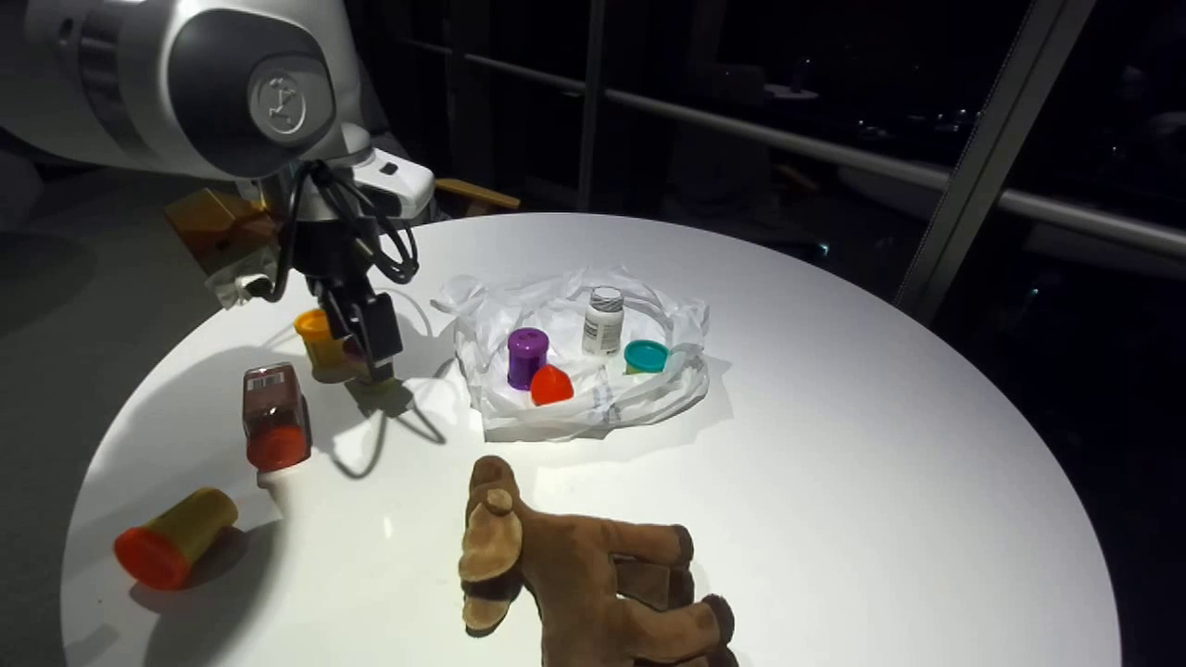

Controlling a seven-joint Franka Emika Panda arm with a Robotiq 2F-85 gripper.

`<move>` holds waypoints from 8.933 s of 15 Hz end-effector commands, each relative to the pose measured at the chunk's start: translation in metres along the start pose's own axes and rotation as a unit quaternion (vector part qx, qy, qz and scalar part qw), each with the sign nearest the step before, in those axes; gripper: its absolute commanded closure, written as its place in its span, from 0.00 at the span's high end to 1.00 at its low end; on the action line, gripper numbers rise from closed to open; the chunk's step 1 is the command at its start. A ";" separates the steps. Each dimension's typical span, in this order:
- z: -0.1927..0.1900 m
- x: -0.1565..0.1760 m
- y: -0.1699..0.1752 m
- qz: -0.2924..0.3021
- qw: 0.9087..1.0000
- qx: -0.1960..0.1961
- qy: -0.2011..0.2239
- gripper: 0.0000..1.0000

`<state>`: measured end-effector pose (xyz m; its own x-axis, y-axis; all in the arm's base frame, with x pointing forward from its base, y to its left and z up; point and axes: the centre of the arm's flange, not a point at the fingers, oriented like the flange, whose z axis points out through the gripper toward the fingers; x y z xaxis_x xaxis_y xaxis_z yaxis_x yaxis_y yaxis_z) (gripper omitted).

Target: Pick the objects on the table and put them in the plastic bag

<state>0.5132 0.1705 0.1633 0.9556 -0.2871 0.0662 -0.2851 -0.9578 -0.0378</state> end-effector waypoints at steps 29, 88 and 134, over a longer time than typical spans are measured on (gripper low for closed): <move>-0.002 0.167 0.118 0.179 0.979 -0.044 0.083 0.24; -0.001 -0.027 -0.056 -0.131 0.980 0.016 0.149 0.16; 0.005 0.173 0.019 0.101 0.978 -0.054 0.177 0.76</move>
<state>0.6550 0.0985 0.1605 0.8133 -0.4102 0.4125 -0.4683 -0.8824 0.0459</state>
